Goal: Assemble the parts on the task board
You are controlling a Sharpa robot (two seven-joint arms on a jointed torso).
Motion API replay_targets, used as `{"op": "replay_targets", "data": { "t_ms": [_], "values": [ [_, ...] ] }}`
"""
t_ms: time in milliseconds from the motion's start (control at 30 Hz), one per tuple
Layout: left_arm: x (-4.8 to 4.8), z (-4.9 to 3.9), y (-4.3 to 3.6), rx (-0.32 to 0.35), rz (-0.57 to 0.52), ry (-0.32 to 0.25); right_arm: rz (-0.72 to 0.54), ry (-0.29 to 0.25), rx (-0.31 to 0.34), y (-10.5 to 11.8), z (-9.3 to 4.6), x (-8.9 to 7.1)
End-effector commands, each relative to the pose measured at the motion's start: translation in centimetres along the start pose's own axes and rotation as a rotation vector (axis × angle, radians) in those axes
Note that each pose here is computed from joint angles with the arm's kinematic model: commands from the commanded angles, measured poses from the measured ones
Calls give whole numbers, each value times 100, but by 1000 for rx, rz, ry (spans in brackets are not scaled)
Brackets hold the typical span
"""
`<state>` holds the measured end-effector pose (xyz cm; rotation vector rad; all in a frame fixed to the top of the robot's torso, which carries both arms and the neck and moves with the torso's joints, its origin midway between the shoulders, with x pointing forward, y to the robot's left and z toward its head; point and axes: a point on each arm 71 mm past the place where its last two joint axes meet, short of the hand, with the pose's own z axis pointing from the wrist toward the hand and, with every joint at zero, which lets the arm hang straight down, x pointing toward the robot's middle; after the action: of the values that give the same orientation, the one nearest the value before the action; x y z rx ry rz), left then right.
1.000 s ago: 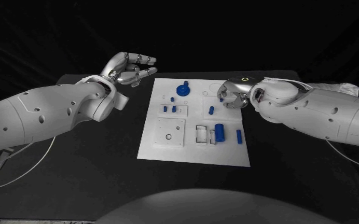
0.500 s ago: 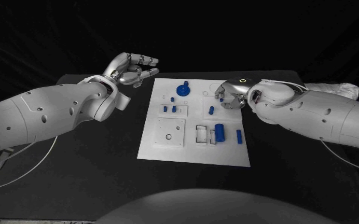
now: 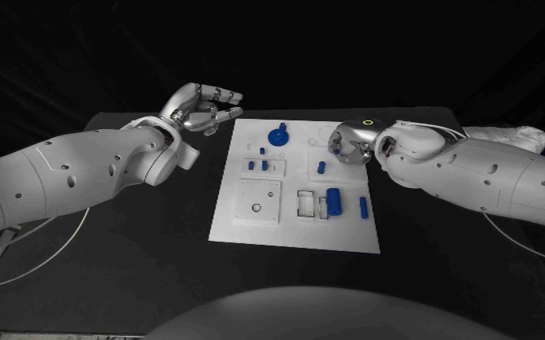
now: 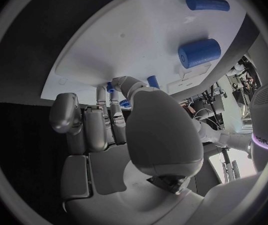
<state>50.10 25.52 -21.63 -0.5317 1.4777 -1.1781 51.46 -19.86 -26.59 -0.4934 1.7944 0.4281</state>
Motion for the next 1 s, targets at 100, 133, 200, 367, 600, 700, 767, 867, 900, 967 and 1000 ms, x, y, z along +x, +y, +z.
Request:
{"op": "replay_targets", "data": {
  "t_ms": [100,133,200,367,600,700,767,867,900,967,1000],
  "values": [
    [37,6,-8,7,0,28,-1,4,-11,6,7,20],
    [37,5,-8,7,1,29,-1,4,-11,7,7,20],
    [38,4,-7,7,3,30,0,2,-14,10,9,20],
    [40,4,-4,4,6,31,1,-5,-19,16,12,16],
    [48,3,-4,1,7,36,2,-16,-16,13,11,10],
    [50,2,-3,0,10,39,4,-24,-15,6,5,4],
    [50,0,-1,-2,11,40,4,-30,-14,2,-1,-1],
    [48,-1,2,-5,12,41,5,-37,-13,-5,-10,-10],
    [47,-2,3,-6,12,42,5,-39,-13,-8,-13,-15],
    [47,-3,5,-8,12,43,4,-45,-14,-14,-18,-27],
    [47,-3,6,-8,12,43,4,-49,-15,-15,-20,-35]
  ]
}}
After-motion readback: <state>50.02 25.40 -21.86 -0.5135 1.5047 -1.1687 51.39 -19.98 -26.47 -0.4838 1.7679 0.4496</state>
